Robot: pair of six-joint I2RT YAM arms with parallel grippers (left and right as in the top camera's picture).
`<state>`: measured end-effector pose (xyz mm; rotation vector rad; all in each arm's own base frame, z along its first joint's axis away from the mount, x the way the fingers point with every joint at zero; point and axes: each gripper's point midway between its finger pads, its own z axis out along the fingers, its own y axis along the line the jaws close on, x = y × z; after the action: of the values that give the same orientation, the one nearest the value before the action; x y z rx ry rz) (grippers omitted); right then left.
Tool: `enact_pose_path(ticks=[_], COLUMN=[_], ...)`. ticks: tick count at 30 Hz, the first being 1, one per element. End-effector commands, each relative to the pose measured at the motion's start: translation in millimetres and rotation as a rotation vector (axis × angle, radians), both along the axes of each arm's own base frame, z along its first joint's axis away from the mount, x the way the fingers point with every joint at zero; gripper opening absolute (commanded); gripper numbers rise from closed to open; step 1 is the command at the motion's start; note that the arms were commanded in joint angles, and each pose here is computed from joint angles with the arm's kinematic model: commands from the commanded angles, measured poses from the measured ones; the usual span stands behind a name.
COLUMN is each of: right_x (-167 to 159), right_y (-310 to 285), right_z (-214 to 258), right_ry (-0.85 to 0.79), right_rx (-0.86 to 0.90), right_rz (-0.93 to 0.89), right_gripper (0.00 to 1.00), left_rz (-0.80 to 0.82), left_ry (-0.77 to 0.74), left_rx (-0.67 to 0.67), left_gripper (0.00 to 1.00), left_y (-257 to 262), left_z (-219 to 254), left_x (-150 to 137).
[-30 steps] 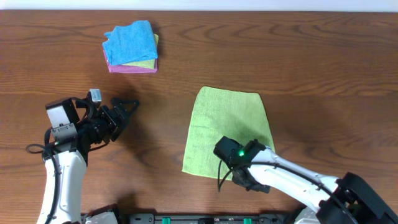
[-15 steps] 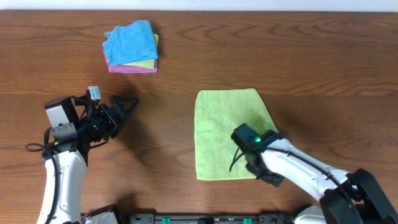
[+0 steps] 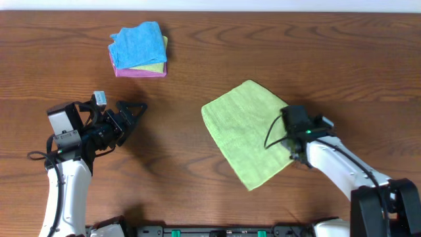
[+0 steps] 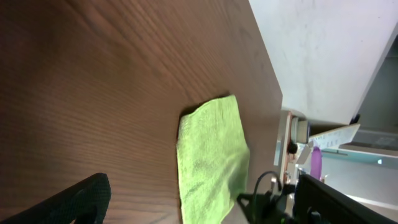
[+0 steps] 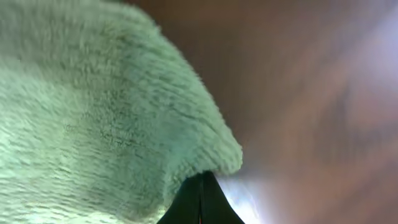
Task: Fold the cloth
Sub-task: 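Grasp the green cloth's right corner with the right gripper and drag it up-right, then reach the left gripper to the cloth's upper-left corner and grasp it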
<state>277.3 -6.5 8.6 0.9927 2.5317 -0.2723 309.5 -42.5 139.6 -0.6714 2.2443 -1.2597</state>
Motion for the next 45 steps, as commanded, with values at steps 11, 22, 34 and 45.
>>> enact_pose_path(ticks=[11,22,34,45], right_x=[108.0,79.8,14.9,-58.5], right_y=[-19.5,-29.1,26.0,58.5], right_z=[43.3,83.2,124.3,92.3], right_ry=[-0.287,-0.031,-0.014,-0.127], right_rx=[-0.039,-0.105,0.252,0.563], right_rz=[0.058,0.066,0.175,0.216], right_gripper=[0.01,0.14,0.31,0.35], left_rz=[-0.049,-0.111,-0.11,-0.207], left_ry=[-0.03,-0.032,0.007,0.099], left_rx=[-0.049,-0.051,-0.013,0.135], left_gripper=[0.96,0.96,0.96,0.96], left_y=[-8.8,-27.7,-40.2,-72.4], left_z=[15.3,16.0,10.8,17.4], left_x=[-0.2,-3.5,-1.1,7.6])
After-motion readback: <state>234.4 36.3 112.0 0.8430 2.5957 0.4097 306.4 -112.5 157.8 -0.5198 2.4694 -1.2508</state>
